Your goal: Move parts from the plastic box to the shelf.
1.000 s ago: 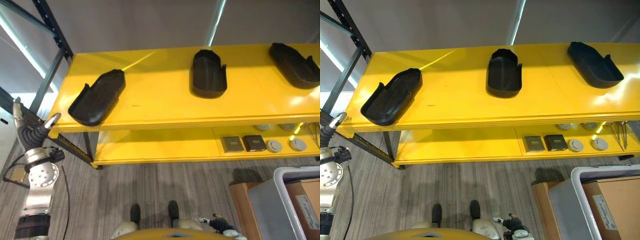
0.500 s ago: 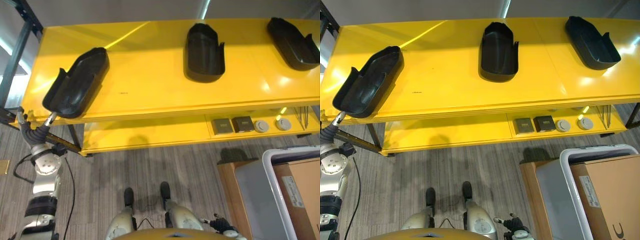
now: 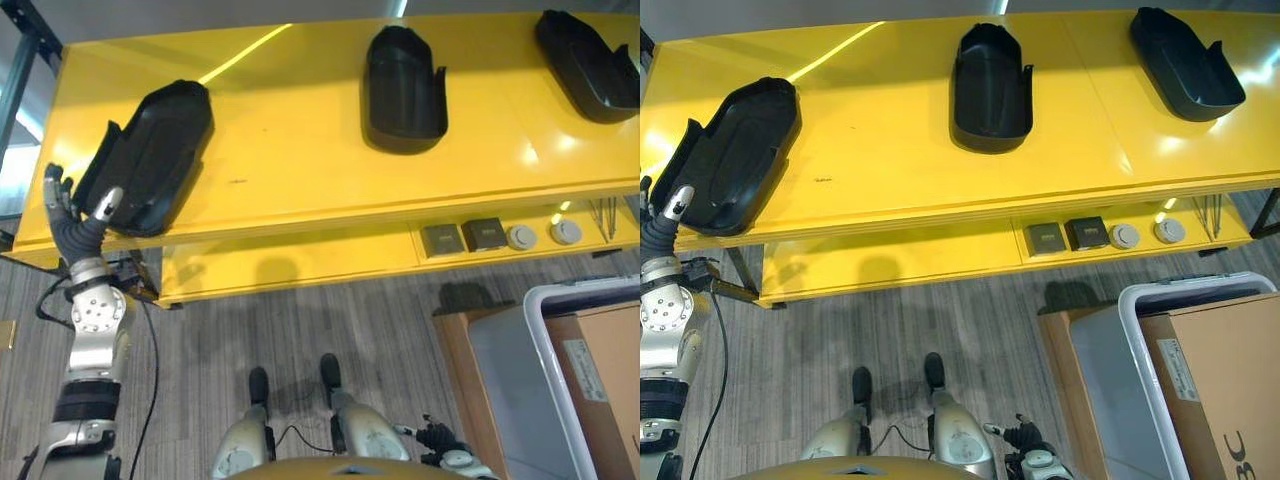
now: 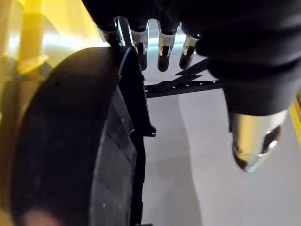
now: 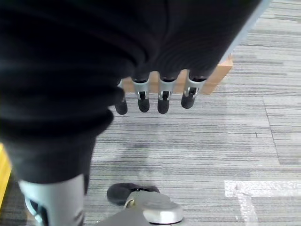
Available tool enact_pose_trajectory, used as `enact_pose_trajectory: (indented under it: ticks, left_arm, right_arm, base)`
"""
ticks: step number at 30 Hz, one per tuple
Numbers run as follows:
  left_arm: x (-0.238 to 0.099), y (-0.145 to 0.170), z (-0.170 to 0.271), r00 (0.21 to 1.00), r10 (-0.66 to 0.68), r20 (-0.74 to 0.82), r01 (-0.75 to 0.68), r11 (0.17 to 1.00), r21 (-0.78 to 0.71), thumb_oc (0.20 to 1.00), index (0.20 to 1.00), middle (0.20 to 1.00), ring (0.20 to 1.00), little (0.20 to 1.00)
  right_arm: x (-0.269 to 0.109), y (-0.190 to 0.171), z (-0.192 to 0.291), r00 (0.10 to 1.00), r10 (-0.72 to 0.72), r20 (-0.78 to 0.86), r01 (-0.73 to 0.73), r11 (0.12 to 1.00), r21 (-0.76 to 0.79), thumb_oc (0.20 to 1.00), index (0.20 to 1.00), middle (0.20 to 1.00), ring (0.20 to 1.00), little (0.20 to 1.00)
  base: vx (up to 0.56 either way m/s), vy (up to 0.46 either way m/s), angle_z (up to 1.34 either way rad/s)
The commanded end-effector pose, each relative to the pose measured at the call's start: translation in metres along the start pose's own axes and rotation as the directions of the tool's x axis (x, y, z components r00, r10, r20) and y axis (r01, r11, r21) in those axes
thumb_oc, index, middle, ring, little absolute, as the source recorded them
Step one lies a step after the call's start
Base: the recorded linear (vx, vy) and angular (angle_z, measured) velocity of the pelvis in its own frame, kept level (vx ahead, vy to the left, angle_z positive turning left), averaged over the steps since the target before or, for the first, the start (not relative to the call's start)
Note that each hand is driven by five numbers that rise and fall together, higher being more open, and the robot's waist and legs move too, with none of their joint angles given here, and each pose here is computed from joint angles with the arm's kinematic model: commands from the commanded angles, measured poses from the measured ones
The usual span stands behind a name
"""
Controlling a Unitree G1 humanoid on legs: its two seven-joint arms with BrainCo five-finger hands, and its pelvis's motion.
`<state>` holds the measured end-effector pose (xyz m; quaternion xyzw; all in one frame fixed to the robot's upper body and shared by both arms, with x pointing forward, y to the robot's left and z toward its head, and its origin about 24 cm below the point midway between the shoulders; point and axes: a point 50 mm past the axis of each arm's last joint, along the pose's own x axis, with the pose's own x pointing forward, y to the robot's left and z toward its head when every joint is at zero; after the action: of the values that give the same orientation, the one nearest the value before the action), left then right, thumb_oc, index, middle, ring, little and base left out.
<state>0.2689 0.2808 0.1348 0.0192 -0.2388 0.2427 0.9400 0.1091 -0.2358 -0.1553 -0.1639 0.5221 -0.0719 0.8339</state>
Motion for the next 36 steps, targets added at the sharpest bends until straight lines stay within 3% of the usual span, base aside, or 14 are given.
enact_pose_trajectory:
  ticks: [1,22,29,30,34,36]
  left_arm:
    - [0.016,-0.006,0.030,0.979,-0.120,0.162,0.125,0.992,-0.018,1.000,1.000,1.000,1.000,1.000]
    - [-0.002,-0.024,-0.008,0.980,-0.197,-0.029,0.194,0.977,-0.085,1.000,1.000,1.000,1.000,1.000]
    - [-0.006,-0.045,0.020,0.944,-0.316,0.093,0.326,0.937,-0.124,1.000,1.000,1.000,1.000,1.000]
    - [-0.014,-0.050,0.027,0.917,-0.381,0.121,0.392,0.916,-0.083,0.200,0.200,0.200,0.200,0.200]
    - [-0.031,-0.061,0.042,0.861,-0.473,0.187,0.492,0.868,-0.068,0.200,0.200,0.200,0.200,0.200]
    - [-0.039,-0.063,0.043,0.865,-0.466,0.187,0.493,0.859,-0.140,0.200,0.200,0.200,0.200,0.200]
  right_arm:
    - [-0.001,0.005,-0.005,1.000,0.013,-0.021,-0.014,1.000,-0.016,1.000,1.000,1.000,1.000,1.000]
    - [-0.001,0.001,-0.005,1.000,0.007,-0.023,-0.008,1.000,-0.028,1.000,1.000,1.000,1.000,1.000]
    - [-0.001,0.005,-0.003,1.000,0.011,-0.015,-0.011,1.000,-0.014,1.000,1.000,1.000,1.000,1.000]
    - [-0.002,0.006,-0.007,0.999,0.020,-0.030,-0.020,1.000,-0.013,1.000,1.000,1.000,1.000,1.000]
    - [-0.003,0.010,-0.010,0.999,0.031,-0.039,-0.031,0.999,-0.017,1.000,1.000,1.000,1.000,1.000]
    - [-0.002,0.009,-0.009,0.999,0.027,-0.037,-0.028,0.999,-0.019,1.000,1.000,1.000,1.000,1.000]
  base:
    - [0.00,0.000,0.00]
    - [0.00,-0.003,-0.01]
    - [0.00,0.000,0.00]
    - [0.00,0.000,0.00]
    - [0.00,0.000,0.00]
    - [0.00,0.004,0.02]
